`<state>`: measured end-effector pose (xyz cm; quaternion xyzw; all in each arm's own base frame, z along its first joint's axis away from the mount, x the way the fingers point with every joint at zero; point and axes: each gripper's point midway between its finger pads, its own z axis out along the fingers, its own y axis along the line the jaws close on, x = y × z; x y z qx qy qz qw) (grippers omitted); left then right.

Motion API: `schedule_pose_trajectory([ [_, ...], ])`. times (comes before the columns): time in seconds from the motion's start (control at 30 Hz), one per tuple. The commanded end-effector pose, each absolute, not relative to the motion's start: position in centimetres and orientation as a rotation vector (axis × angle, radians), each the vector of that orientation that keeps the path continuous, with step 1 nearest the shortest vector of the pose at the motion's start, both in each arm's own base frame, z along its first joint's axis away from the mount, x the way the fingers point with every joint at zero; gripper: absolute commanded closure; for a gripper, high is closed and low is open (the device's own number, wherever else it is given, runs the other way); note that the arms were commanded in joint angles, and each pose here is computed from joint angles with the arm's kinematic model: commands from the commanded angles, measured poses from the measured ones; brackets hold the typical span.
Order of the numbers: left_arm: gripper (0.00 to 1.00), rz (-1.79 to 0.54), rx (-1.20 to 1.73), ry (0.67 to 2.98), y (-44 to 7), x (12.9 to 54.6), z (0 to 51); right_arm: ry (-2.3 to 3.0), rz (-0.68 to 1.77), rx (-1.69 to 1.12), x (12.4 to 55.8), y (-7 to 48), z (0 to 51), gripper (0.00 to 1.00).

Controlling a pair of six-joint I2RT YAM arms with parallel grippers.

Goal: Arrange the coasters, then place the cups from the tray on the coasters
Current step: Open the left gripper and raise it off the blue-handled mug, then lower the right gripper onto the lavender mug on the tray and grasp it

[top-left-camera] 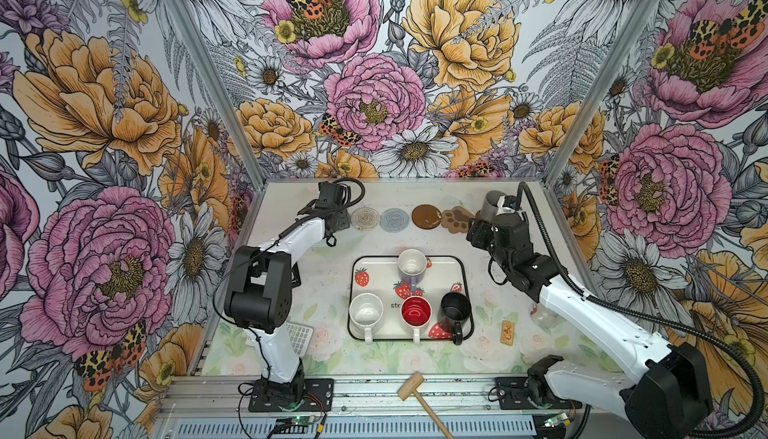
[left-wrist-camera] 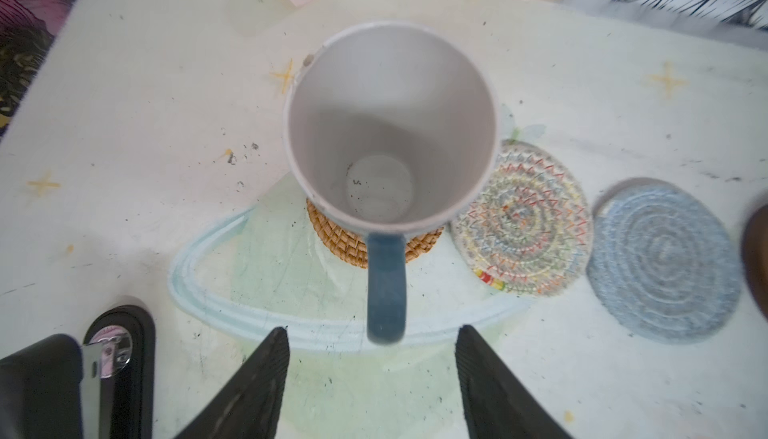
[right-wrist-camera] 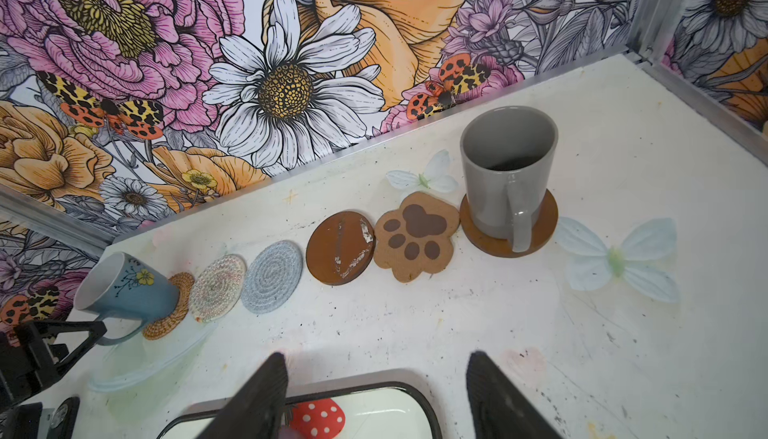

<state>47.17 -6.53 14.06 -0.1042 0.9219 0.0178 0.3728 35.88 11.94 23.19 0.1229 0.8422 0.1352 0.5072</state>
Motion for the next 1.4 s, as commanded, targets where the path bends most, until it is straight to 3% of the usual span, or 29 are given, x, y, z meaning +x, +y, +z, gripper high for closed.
schedule_pose_trajectory([
  [0.0, 0.32, 0.024, -0.264, 2.278, -7.0, 46.4, 17.8, 1.987, 0.409, 0.249, 35.6, 13.6, 25.8, 0.30],
  [0.53, 0.28, -0.125, -0.239, 2.106, -10.0, 41.3, 25.8, 2.156, 0.476, -0.055, 31.5, 21.5, 23.9, 0.32],
  [0.9, 0.28, -0.276, -0.241, 1.965, -12.4, 36.8, 26.4, 2.398, 0.436, -0.341, 26.0, 27.5, 17.4, 0.34],
  [1.13, 0.26, -0.316, -0.236, 1.913, -12.0, 35.5, 27.1, 2.525, 0.417, -0.365, 25.5, 29.1, 13.1, 0.34],
  [1.37, 0.25, -0.309, -0.234, 1.919, -11.7, 35.6, 26.5, 2.548, 0.381, -0.341, 26.3, 29.6, 12.0, 0.34],
])
